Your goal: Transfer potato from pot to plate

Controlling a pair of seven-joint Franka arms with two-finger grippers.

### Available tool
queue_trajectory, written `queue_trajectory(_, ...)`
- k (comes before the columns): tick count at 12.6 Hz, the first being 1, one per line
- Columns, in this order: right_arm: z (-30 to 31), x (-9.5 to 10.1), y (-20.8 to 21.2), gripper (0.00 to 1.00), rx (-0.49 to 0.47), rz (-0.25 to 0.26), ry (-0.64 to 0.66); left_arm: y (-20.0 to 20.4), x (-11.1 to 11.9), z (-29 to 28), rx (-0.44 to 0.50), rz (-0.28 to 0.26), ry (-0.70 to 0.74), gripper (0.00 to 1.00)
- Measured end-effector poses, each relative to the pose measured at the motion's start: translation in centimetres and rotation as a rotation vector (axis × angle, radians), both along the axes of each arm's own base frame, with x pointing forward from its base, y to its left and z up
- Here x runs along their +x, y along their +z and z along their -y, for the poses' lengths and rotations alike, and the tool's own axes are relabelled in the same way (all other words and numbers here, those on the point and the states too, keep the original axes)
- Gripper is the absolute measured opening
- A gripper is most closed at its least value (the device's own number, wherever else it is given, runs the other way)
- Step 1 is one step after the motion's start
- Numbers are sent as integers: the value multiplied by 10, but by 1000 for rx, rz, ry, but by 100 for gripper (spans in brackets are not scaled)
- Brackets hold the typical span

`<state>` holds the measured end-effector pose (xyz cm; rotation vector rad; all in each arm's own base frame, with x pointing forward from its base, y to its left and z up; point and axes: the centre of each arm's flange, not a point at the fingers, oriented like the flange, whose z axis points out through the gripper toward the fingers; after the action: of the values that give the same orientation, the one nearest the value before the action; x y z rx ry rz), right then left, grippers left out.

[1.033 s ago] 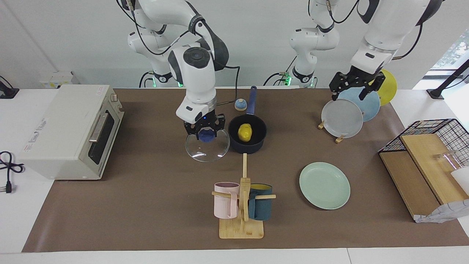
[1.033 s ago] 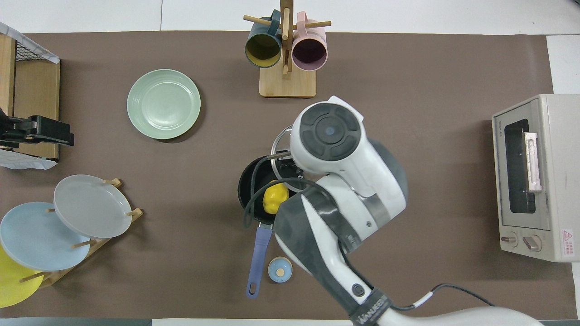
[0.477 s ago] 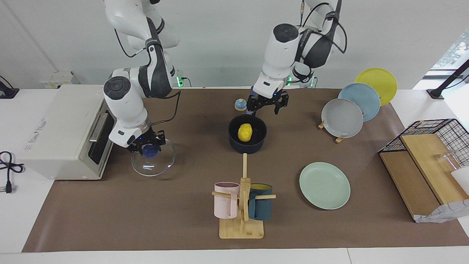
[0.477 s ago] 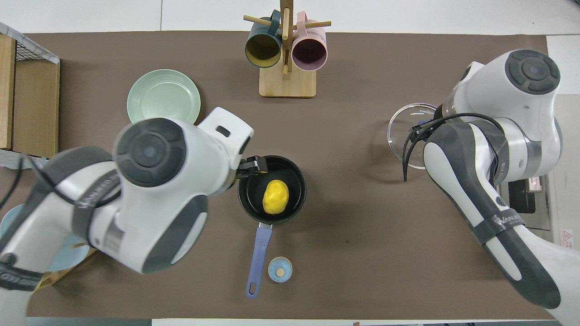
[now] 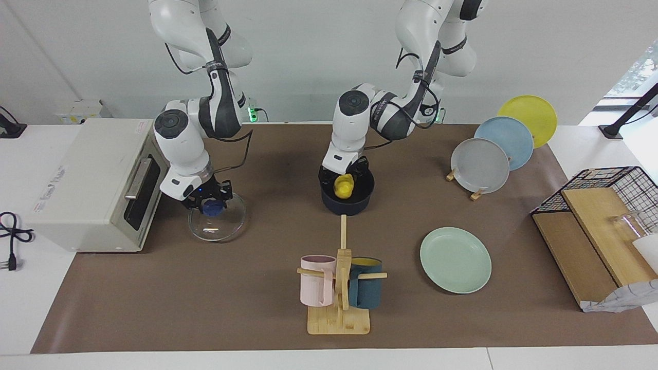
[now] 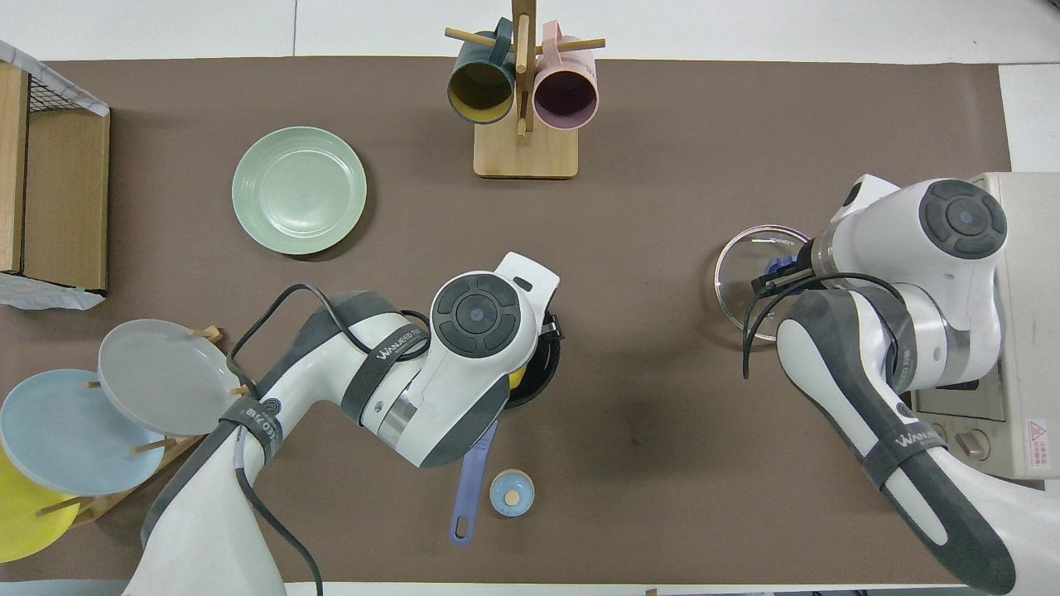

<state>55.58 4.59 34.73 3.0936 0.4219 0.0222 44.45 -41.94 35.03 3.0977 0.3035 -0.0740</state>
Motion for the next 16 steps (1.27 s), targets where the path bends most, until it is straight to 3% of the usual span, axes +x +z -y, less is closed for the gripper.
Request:
queue_trajectory(7, 0, -9, -19, 66, 2, 7, -1, -26, -20, -3, 42, -43, -20, 100)
queue_trajectory(10, 0, -3, -10, 98, 4, 21, -3, -28, -23, -2, 45, -46, -25, 100)
queue_trajectory(12, -1, 7, 11, 100, 1, 5, -6, -28, -24, -4, 46, -46, -23, 100)
queue_trajectory(14, -1, 21, 57, 100, -4, -32, -10, -29, -23, -5, 44, -43, -20, 93)
queue_trajectory(16, 3, 29, 115, 100, -9, -60, -21, -28, -23, -5, 37, -35, -19, 68)
